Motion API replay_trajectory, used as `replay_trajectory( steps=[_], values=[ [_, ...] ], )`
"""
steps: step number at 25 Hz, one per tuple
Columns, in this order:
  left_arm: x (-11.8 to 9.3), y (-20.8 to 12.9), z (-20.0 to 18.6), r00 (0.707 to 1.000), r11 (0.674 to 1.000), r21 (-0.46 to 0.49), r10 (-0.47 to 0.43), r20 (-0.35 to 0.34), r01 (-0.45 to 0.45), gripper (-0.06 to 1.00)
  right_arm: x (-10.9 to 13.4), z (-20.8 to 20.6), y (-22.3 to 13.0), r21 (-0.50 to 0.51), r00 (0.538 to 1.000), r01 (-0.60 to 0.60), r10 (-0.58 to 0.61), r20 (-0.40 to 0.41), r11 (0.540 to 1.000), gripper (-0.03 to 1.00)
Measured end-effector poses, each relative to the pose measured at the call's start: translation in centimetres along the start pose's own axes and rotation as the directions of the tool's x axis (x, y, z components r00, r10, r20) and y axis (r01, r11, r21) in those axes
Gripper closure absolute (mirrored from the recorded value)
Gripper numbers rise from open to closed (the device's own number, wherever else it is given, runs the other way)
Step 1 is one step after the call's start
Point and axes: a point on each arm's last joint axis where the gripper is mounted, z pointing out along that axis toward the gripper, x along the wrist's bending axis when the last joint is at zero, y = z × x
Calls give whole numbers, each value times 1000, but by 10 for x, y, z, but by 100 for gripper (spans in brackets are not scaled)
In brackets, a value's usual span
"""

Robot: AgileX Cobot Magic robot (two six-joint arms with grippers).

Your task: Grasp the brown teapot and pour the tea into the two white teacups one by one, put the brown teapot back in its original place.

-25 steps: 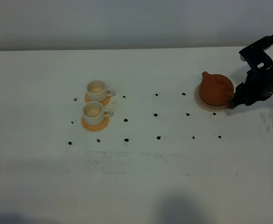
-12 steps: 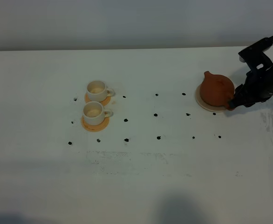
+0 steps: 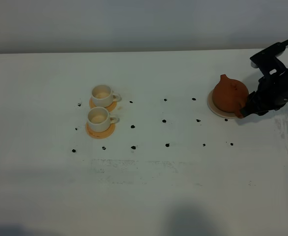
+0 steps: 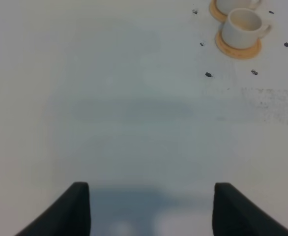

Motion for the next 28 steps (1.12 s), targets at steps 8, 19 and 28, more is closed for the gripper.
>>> replay_trajectory(
  steps=[8, 19, 28],
  values=[
    [0, 0, 0, 1000, 1000, 0, 0, 0, 0, 42, 3, -2, 2, 8, 999, -32, 33, -41, 999, 55],
    [0, 0, 0, 1000, 1000, 0, 0, 0, 0, 42, 6, -2, 4, -6, 993, -91, 90, -77, 996, 55],
    [0, 0, 0, 1000, 1000, 0, 0, 0, 0, 42, -8, -6, -8, 34, 984, -157, 159, -85, 987, 55]
  ],
)
